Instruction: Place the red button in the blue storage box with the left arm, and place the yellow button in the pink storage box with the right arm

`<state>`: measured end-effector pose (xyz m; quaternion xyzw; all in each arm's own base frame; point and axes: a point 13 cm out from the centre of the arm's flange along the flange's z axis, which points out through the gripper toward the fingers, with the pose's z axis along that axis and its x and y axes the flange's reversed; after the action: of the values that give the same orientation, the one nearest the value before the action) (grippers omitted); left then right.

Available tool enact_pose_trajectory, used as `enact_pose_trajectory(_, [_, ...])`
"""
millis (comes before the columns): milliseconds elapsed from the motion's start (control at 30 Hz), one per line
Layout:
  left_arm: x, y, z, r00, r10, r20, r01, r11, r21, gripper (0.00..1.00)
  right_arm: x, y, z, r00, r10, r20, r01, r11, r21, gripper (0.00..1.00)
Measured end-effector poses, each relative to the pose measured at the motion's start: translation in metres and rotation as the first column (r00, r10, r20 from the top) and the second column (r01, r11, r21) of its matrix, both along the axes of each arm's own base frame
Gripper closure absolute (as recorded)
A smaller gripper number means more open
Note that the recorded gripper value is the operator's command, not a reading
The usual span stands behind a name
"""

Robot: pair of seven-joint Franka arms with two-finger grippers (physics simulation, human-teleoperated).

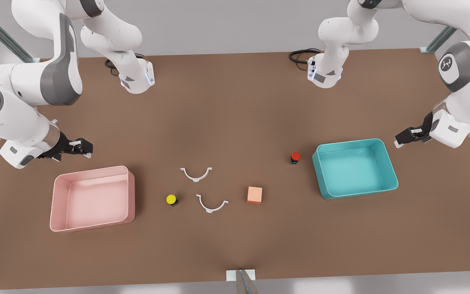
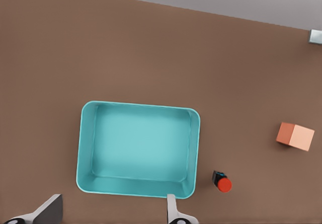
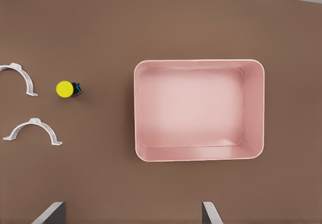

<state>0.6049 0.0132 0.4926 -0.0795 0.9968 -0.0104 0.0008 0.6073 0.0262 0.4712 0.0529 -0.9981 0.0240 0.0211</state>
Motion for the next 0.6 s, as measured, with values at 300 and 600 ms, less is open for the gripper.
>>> enact_pose_trajectory(300, [0.002,-0.197,-0.113,0.947,-0.288,-0.143,0.288,0.957,-0.021,0.0,0.012,0.048,-0.044,0.995,0.081,-0.049,-0.08,0.996,0.026,0.0])
enact_pose_trajectory(600, [-0.121,-0.28,-0.253,0.916,-0.327,-0.235,0.327,0.944,-0.039,0.0,0.036,0.223,-0.28,0.963,0.238,-0.127,-0.233,0.971,0.053,0.0])
